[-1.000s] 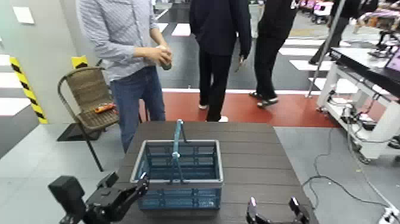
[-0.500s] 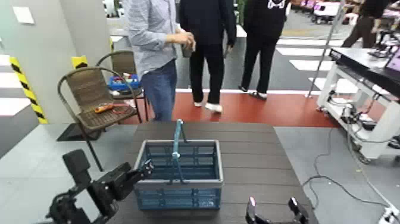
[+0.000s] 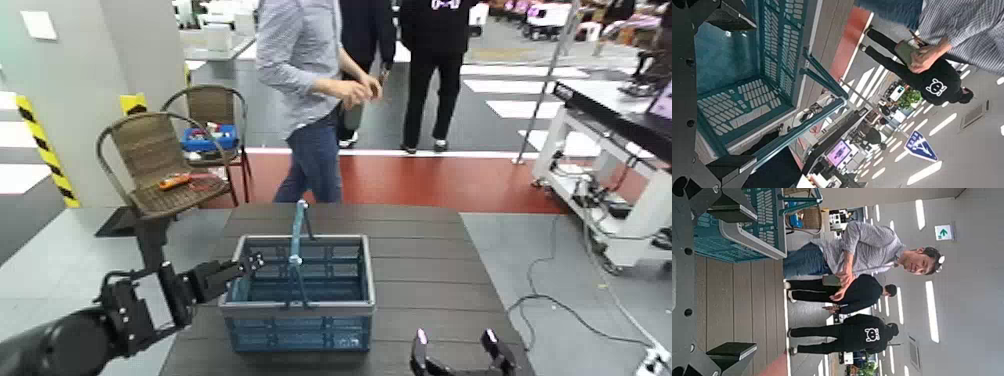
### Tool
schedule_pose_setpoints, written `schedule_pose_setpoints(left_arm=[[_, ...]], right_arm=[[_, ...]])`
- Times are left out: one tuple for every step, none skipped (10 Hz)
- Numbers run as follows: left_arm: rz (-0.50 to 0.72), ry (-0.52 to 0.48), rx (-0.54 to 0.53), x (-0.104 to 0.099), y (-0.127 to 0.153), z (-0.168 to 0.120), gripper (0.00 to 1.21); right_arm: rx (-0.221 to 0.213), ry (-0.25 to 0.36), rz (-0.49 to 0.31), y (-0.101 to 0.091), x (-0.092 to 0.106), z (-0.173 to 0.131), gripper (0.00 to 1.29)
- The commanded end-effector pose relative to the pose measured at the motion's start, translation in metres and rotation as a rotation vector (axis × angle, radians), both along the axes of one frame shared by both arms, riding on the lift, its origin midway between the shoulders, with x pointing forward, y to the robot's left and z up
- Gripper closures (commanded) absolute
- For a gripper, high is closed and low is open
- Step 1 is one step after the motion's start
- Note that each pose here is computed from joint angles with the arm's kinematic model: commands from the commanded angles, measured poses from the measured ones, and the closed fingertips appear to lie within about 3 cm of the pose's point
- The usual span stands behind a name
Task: Grasp the handle of the crate.
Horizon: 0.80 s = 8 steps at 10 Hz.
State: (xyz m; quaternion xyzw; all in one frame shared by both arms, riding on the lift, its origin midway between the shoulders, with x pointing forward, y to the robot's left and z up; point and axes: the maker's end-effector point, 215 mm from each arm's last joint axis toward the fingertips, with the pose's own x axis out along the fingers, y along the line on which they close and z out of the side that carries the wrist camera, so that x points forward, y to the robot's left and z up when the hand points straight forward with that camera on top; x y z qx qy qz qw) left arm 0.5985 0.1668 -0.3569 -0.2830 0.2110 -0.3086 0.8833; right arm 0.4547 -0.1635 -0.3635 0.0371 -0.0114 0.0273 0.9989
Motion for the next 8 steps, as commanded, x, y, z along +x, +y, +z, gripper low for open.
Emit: schedule_pose_setpoints(left_arm=[[-0.028, 0.027, -0.030, 0.018, -0.005, 0.010, 0.11], [-0.034, 0.037, -0.035, 0.026, -0.008, 0.012, 0.11], [-0.037, 0.050, -0.046, 0.034, -0.008, 0.015, 0.11], [-0.053, 0.083, -0.072, 0.038, -0.013, 0.012, 0.11], [-0.064, 0.124, -0.122, 0.040, -0.020, 0.009, 0.11], [-0.067, 0.134, -0.144, 0.046, -0.023, 0.015, 0.11], [-0.077, 0.147, -0.149, 0.050, -0.025, 0.017, 0.11], [-0.093, 0.175, -0.172, 0.051, -0.032, 0.018, 0.11]], right_arm=[[0.006, -0.002, 0.005, 0.002, 0.002, 0.000, 0.15], [0.005, -0.003, 0.007, 0.002, 0.002, 0.001, 0.15], [0.007, -0.004, 0.010, 0.003, 0.003, 0.001, 0.15], [0.008, -0.008, 0.012, 0.004, 0.004, 0.002, 0.15], [0.011, -0.007, 0.014, 0.004, 0.005, 0.002, 0.15], [0.010, -0.010, 0.018, 0.006, 0.005, 0.002, 0.15], [0.014, -0.009, 0.019, 0.006, 0.005, 0.002, 0.15], [0.014, -0.012, 0.020, 0.006, 0.006, 0.003, 0.15]])
